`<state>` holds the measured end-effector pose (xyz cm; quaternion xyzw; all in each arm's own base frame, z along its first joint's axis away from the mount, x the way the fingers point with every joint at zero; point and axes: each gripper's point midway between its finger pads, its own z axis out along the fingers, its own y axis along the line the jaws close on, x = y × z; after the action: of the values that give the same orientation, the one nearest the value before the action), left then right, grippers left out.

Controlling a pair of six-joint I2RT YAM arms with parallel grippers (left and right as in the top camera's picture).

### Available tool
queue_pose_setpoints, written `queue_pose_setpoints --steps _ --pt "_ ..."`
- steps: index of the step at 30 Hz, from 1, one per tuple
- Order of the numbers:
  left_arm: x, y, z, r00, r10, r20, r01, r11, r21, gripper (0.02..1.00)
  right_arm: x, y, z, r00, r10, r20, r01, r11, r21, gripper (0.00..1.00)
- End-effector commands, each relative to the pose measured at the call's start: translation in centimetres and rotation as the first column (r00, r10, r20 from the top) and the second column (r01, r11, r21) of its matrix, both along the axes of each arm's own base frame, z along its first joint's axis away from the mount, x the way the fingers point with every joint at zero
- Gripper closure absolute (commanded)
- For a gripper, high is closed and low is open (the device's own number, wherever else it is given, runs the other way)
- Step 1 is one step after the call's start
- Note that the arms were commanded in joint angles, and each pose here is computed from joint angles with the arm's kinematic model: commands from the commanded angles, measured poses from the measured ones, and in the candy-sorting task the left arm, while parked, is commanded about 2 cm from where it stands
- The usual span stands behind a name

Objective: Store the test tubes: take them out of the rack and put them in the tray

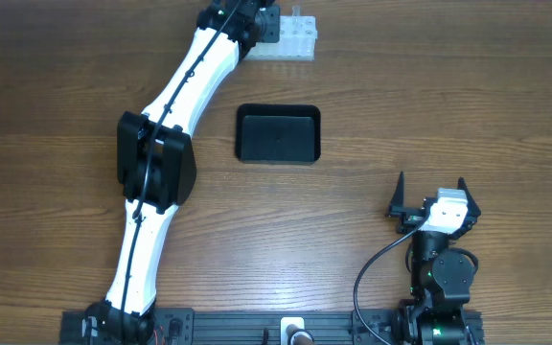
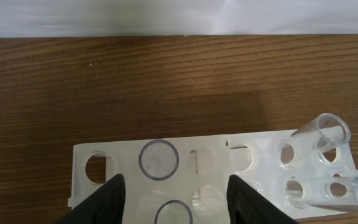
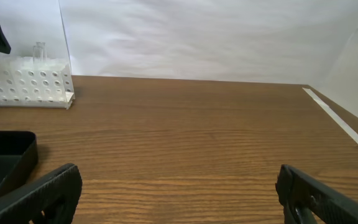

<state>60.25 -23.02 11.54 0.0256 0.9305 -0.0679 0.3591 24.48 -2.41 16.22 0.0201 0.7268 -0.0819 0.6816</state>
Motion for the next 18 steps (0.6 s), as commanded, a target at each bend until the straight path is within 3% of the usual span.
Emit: queue_pose_setpoints --steps 1,13,18 --pt "0.47 0.01 0.47 1.0 -0.001 0.02 0.001 1.0 0.006 0.542 -0.04 -0.2 -0.18 1.0 -0.009 -0.002 0.009 1.0 -0.001 0.007" --pt "0.48 0.04 0.47 1.0 -0.001 0.02 0.001 1.0 0.006 0.759 -0.04 -0.2 -0.18 1.0 -0.009 -0.002 0.009 1.0 -0.001 0.007" --pt "0.47 0.04 0.47 1.0 0.0 0.02 0.0 1.0 0.006 0.794 -0.04 -0.2 -0.17 1.0 -0.009 -0.001 0.009 1.0 -0.001 0.007"
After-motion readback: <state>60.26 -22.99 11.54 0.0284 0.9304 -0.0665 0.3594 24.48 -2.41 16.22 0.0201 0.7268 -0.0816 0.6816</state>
